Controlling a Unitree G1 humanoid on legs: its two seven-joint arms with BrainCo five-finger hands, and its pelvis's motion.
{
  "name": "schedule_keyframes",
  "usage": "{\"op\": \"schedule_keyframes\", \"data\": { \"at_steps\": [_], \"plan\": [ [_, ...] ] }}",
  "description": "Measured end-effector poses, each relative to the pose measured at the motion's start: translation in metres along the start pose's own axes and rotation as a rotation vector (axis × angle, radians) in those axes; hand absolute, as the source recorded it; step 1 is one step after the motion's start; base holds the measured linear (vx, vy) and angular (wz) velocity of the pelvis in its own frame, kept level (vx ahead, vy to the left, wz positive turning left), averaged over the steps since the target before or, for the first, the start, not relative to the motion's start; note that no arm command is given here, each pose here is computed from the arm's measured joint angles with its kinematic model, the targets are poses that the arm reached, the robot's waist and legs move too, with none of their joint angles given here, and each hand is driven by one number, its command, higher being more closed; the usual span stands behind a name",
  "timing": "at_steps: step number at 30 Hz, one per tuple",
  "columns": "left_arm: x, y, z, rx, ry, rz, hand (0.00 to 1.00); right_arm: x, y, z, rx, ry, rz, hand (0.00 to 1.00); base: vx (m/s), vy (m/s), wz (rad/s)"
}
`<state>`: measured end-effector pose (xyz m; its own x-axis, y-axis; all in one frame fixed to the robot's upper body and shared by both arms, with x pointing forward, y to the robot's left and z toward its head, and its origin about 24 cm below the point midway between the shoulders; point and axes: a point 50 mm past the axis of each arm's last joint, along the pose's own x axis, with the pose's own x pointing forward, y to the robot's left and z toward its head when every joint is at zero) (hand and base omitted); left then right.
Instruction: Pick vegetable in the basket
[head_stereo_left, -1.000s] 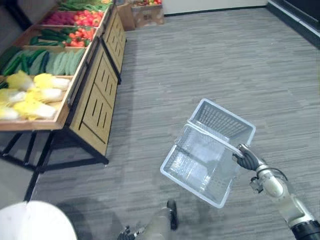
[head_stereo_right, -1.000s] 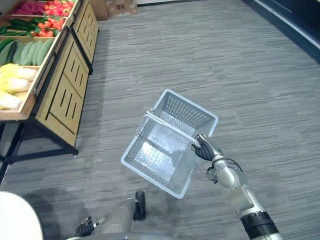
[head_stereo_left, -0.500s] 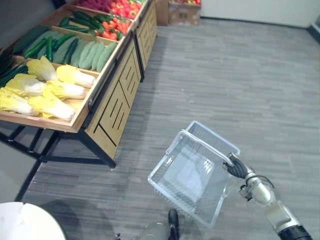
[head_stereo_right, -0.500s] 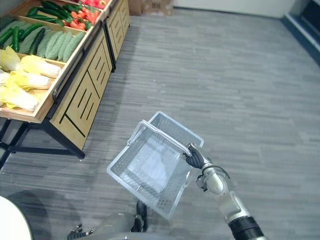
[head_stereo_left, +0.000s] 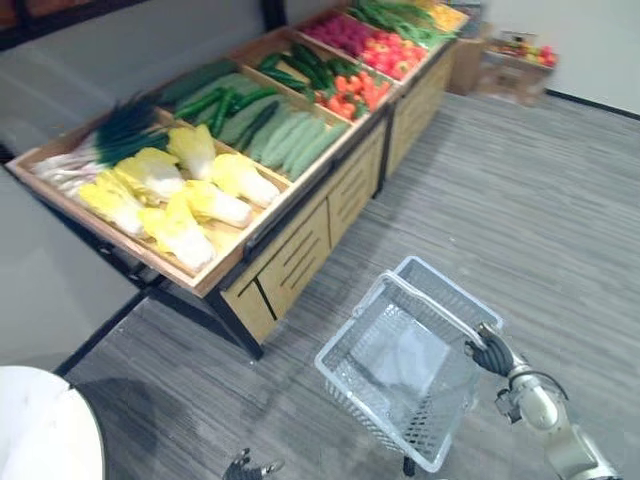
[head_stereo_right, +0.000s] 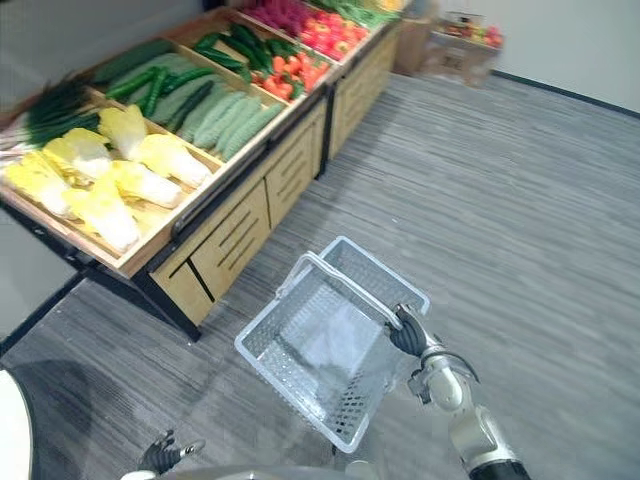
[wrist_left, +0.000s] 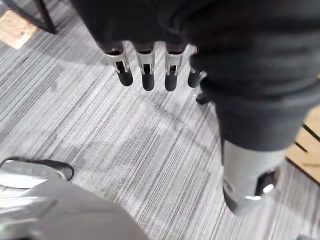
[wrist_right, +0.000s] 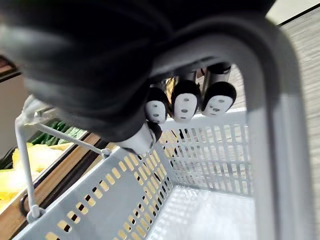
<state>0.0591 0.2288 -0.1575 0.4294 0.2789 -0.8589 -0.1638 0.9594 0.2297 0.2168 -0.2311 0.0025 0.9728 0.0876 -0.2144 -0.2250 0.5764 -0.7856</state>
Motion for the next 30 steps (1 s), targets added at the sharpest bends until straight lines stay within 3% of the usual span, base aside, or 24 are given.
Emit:
{"op": "schedule_keyframes", "data": {
  "at_steps": [6, 9, 16, 23, 27, 30],
  "plan": [
    [-0.005, -0.010, -0.020, -0.089, 0.085, 0.003, 0.00, 0.003, -0.020, -0.009, -0.060, 0.023, -0.036, 1.00, 0.59, -0.309, 0.43],
    [-0.003, -0.005, -0.009, -0.115, 0.033, 0.014, 0.00, 0.003, -0.040, -0.028, -0.087, 0.102, -0.098, 1.00, 0.38, -0.156, 0.42],
    [-0.009, -0.003, -0.030, -0.115, 0.108, 0.022, 0.00, -0.008, -0.076, -0.068, -0.148, 0.282, -0.181, 1.00, 0.31, 0.079, 0.53],
    [-0.011, -0.007, -0.034, -0.132, 0.128, 0.012, 0.00, -0.012, -0.061, -0.092, -0.109, 0.408, -0.151, 1.00, 0.32, 0.171, 0.55],
    [-0.007, 0.002, -0.028, -0.087, 0.111, 0.026, 0.00, -0.025, -0.042, -0.106, 0.003, 0.498, -0.173, 1.00, 0.33, 0.047, 0.75],
    [-0.002, 0.002, -0.009, -0.103, 0.052, 0.034, 0.00, -0.046, -0.047, -0.130, 0.058, 0.620, -0.233, 1.00, 0.27, -0.053, 0.94]
  ]
}}
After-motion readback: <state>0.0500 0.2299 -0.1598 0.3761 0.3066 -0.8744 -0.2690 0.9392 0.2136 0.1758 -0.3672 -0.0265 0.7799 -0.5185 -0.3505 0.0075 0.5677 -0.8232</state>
